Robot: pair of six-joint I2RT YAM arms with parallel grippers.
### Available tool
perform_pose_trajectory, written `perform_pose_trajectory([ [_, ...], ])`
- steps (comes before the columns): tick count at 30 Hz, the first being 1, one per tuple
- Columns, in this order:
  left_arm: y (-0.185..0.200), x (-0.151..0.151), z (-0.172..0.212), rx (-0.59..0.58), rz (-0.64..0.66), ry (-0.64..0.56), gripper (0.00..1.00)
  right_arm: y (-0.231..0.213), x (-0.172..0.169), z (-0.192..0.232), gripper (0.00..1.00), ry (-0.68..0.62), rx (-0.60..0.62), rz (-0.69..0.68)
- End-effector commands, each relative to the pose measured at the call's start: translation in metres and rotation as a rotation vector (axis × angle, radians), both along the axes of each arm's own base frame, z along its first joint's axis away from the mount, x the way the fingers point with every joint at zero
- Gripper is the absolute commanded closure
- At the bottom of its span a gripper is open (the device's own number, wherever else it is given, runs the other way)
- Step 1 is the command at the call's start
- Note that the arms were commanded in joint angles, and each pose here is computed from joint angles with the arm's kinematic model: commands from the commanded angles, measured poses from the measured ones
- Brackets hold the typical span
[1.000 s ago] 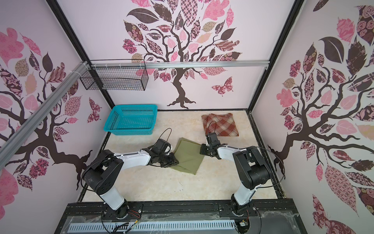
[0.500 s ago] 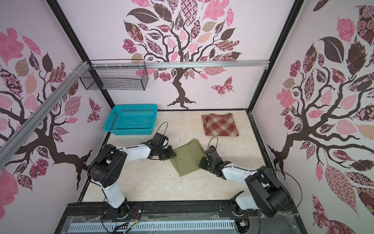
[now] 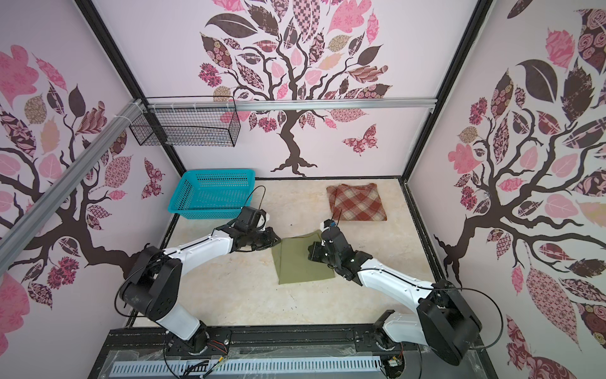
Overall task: Fold and stack the skirts
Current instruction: 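Press the folded olive skirt square with both grippers on its near edge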
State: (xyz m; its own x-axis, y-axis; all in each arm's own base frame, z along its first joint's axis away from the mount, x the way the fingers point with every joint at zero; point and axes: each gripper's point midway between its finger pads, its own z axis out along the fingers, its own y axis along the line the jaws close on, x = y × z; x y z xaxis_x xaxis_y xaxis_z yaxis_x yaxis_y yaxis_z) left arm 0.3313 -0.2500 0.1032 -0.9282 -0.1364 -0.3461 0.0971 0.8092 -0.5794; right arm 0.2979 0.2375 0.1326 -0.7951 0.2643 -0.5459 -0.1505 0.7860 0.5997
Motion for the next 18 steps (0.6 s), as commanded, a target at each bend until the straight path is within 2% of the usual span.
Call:
perform_pose_trajectory([
  [1,-0.008,-0.026,-0.011,0.038,-0.046,0.027,0.79,-0.003,0.011,-0.021,1.00,0.045,-0.047,0.084],
  [8,-0.025,-0.035,-0.027,0.000,-0.052,0.053,0.79,0.002,0.034,-0.044,1.00,0.086,-0.147,0.132],
  [12,-0.019,-0.033,-0.045,0.062,-0.049,0.060,0.79,-0.003,0.039,-0.061,1.00,0.112,-0.175,0.109],
  [18,-0.013,-0.039,-0.067,0.096,-0.040,0.103,0.79,-0.014,0.045,-0.083,1.00,0.165,-0.179,0.077],
])
